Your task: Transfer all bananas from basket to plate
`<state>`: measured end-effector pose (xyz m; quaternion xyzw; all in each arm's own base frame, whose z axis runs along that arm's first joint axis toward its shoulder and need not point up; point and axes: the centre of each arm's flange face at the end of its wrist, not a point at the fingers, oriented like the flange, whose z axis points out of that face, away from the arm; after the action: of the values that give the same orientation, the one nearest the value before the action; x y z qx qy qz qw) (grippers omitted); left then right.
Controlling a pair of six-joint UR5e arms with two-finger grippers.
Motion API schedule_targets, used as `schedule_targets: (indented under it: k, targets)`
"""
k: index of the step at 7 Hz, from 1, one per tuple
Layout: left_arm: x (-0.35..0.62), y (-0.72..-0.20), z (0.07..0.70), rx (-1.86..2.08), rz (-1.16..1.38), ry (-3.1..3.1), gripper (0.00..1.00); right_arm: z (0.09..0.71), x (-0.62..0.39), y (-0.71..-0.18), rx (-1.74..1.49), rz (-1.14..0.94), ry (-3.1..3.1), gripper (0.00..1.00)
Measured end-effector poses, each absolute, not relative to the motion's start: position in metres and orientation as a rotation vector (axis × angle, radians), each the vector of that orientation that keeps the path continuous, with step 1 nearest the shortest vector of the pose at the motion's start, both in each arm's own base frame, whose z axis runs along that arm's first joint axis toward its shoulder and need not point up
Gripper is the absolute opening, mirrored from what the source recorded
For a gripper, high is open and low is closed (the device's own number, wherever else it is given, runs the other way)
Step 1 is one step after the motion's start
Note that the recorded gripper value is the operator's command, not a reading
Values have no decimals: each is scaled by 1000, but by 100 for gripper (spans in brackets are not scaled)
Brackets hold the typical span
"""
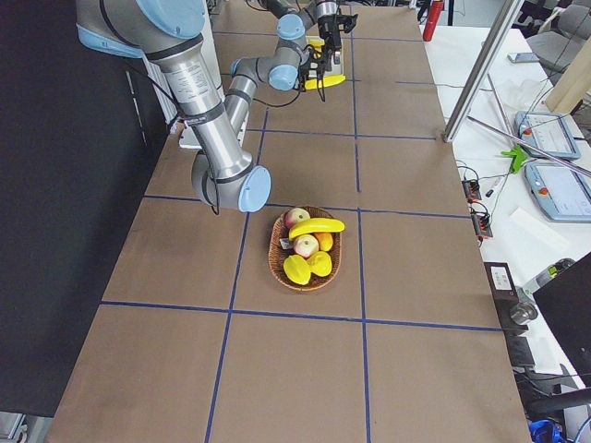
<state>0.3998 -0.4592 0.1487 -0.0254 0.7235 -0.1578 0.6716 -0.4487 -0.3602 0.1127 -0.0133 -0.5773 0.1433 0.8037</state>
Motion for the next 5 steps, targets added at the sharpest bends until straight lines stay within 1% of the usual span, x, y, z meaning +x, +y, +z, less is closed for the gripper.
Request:
schedule_targets:
  k: [3,4,5]
  targets:
    - [430,-445,139,-82,-315,1630,98,111,-449,-357,-31,296,-1241,1]
    - [439,-443,135,-86,-309,1632,71,111,-450,-357,-32,294,-1241,1]
    - [445,-441,132,-89,-305,1633,6,111,-450,-356,-33,292,-1241,2]
